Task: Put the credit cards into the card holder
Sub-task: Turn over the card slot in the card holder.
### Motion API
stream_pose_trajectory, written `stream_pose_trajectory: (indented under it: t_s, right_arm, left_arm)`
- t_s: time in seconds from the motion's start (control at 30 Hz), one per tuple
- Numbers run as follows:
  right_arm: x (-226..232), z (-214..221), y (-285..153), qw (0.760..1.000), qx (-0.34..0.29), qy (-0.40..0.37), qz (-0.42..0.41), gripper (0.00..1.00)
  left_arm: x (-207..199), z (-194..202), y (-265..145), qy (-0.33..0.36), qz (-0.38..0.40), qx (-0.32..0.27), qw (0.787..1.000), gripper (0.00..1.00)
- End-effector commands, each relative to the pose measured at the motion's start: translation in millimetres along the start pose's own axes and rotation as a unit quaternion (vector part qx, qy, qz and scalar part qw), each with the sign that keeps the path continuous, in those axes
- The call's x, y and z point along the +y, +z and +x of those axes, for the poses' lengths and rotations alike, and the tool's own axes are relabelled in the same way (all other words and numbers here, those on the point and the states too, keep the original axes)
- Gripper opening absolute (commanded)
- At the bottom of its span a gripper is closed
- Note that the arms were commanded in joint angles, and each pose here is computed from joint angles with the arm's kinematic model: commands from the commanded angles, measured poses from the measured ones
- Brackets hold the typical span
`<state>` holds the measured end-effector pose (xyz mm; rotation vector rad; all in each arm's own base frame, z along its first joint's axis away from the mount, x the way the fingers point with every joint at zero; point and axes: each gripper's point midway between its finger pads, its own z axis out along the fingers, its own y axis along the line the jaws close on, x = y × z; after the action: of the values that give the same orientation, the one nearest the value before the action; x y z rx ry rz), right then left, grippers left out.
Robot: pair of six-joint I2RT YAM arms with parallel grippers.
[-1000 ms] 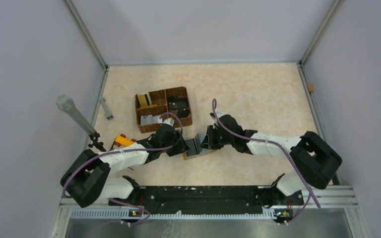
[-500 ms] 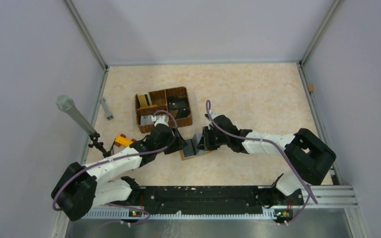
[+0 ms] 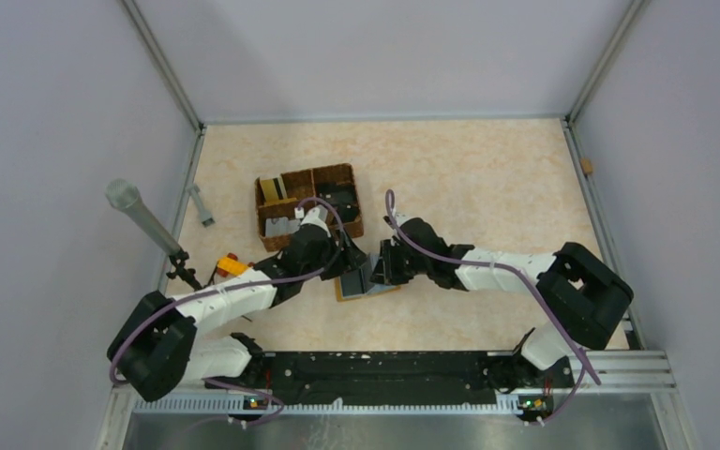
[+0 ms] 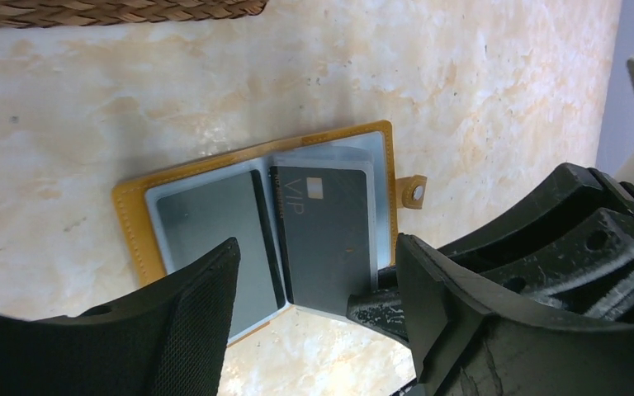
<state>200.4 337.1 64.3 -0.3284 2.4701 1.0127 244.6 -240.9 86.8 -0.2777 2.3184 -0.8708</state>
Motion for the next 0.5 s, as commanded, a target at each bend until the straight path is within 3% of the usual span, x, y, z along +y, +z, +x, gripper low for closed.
stream_pose_trajectory:
  t_s: [0.0, 0.2, 0.47]
  right_arm:
    - [18, -15, 3, 0.999, -0.018, -0.022, -0.015, 0.15]
    - [18, -15, 4, 0.999, -0.017, -0.025, -0.015, 0.15]
    - [18, -14, 5, 0.999, -0.014, -0.025, -0.014, 0.14]
  left_arm:
    - [-33, -15, 7, -0.006, 0.057, -0.008, 0.998, 0.73]
    - [-29, -12, 19, -0.006, 0.046, 0.003, 0.999, 0.73]
    - [-15, -4, 27, -0.001, 0.018, 0.019, 1.0, 0.64]
